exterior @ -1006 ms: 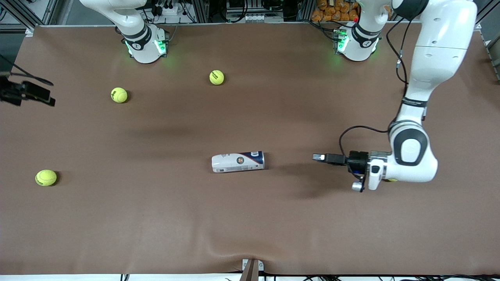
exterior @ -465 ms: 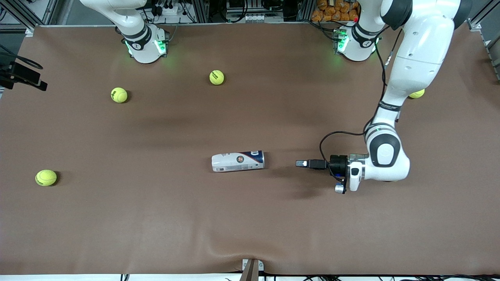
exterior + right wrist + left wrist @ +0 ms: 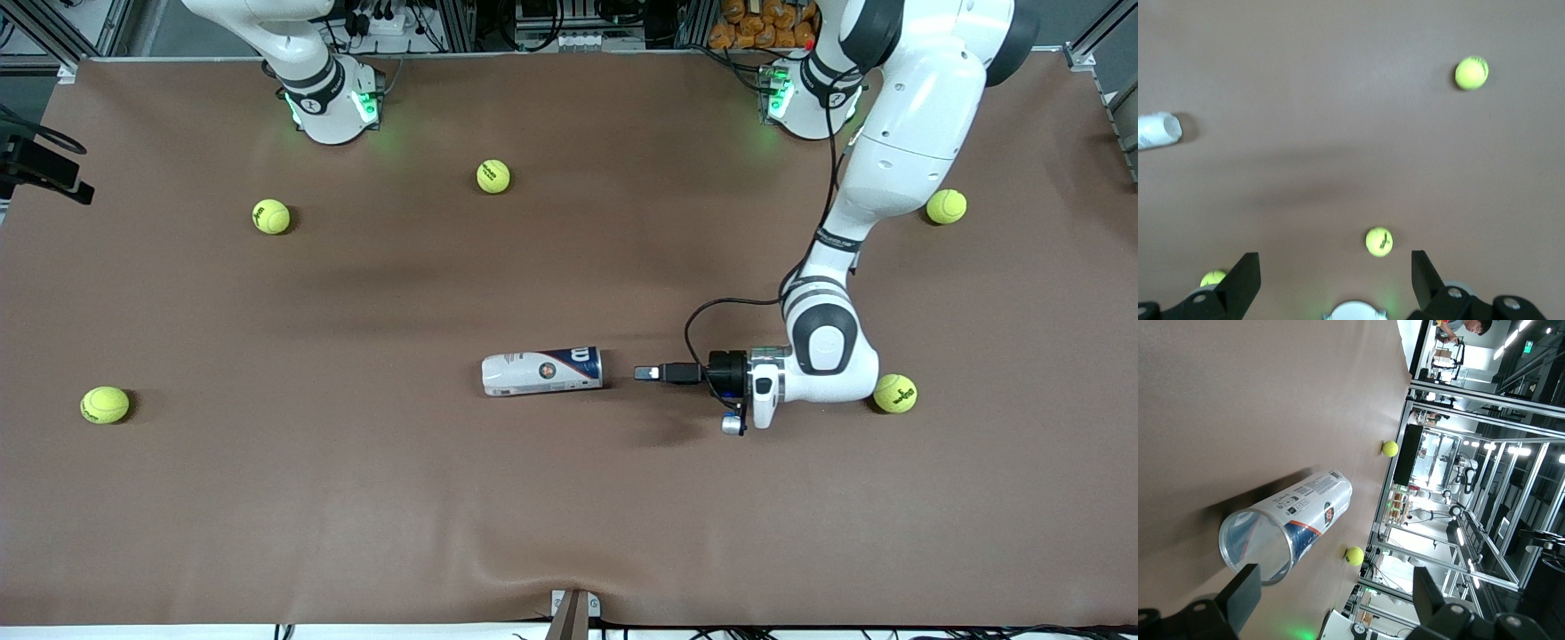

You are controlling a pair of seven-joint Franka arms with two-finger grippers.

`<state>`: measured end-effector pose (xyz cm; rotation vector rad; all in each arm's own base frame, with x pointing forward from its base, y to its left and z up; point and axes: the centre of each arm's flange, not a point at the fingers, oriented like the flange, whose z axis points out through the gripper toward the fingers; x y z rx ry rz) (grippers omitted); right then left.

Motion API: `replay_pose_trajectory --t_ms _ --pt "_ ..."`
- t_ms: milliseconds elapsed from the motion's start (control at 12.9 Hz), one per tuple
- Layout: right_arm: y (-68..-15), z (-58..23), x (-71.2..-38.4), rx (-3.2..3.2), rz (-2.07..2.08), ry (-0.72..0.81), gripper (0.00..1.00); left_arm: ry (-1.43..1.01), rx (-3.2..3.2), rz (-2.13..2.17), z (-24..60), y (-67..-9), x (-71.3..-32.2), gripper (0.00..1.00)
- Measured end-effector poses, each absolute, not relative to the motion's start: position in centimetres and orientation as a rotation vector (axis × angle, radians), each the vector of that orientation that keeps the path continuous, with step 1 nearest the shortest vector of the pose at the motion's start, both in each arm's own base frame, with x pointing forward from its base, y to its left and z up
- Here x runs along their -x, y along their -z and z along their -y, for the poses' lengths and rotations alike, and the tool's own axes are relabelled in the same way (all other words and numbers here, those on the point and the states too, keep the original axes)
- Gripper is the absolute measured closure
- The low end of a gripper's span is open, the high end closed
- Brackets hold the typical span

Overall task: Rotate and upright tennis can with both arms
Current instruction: 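Reach the left gripper to the can's open end and grasp it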

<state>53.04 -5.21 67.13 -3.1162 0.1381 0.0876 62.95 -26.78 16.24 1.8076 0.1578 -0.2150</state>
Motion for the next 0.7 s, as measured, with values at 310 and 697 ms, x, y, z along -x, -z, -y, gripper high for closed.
replay_pose_trajectory --t_ms 310,697 --pt "-67.4 5.0 -53.4 3.122 -0.132 -0.036 0.00 0.231 -1.766 -0.231 28.9 -14.4 -61.7 0.00" --pt "-67.4 4.6 -53.4 3.160 -0.117 -0.043 0.00 0.250 -1.763 -0.266 31.3 -12.7 -60.3 0.00"
